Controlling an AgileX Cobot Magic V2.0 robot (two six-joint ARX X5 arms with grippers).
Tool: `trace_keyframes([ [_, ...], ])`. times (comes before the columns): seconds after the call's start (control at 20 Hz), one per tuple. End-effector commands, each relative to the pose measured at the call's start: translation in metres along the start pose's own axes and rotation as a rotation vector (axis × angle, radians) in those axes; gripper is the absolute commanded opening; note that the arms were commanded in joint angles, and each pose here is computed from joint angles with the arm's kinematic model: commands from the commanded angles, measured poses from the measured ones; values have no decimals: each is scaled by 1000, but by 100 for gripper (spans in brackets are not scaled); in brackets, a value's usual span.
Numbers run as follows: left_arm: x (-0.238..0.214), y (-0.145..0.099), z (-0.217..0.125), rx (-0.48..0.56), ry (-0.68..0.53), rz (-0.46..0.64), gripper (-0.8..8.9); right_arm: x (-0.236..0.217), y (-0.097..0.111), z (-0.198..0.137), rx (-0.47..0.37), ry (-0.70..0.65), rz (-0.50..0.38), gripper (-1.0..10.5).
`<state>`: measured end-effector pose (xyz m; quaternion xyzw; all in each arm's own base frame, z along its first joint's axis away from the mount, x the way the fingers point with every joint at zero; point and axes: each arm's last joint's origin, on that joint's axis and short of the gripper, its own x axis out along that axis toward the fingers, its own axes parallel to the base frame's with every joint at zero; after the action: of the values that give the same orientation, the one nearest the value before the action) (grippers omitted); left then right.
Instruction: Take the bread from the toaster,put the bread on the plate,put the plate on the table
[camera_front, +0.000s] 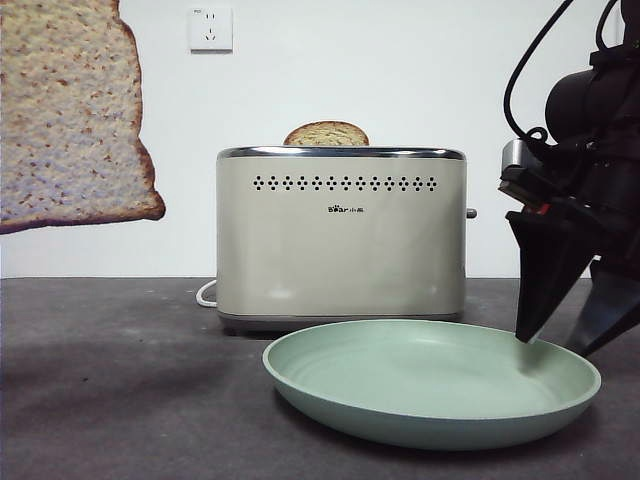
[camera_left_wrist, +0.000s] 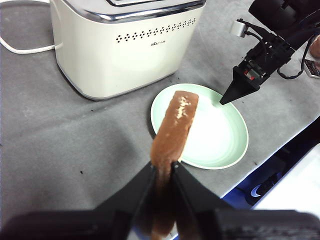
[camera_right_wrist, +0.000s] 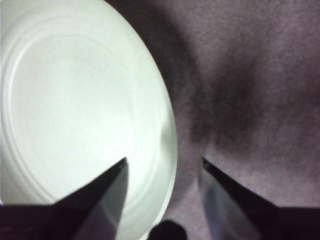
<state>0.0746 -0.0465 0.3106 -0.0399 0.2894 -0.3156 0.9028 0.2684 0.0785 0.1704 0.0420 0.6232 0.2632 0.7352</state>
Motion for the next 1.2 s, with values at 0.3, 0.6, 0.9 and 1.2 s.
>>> trace_keyframes([
  [0.3, 0, 1, 0, -20, -12, 24, -6, 12, -5, 3, 7, 18, -1, 81],
  [0.6, 0, 1, 0, -23, -12, 21, -6, 13, -5, 5, 1, 3, 0, -17],
  [0.9, 0, -1, 2, -86, -25, -50, -7, -26, 18, 3, -36, -148, 52, -17],
  [1.2, 10, -9, 32, -194, -168, -309, -8, -53, 65, -8, -139, -256, 104, -18],
])
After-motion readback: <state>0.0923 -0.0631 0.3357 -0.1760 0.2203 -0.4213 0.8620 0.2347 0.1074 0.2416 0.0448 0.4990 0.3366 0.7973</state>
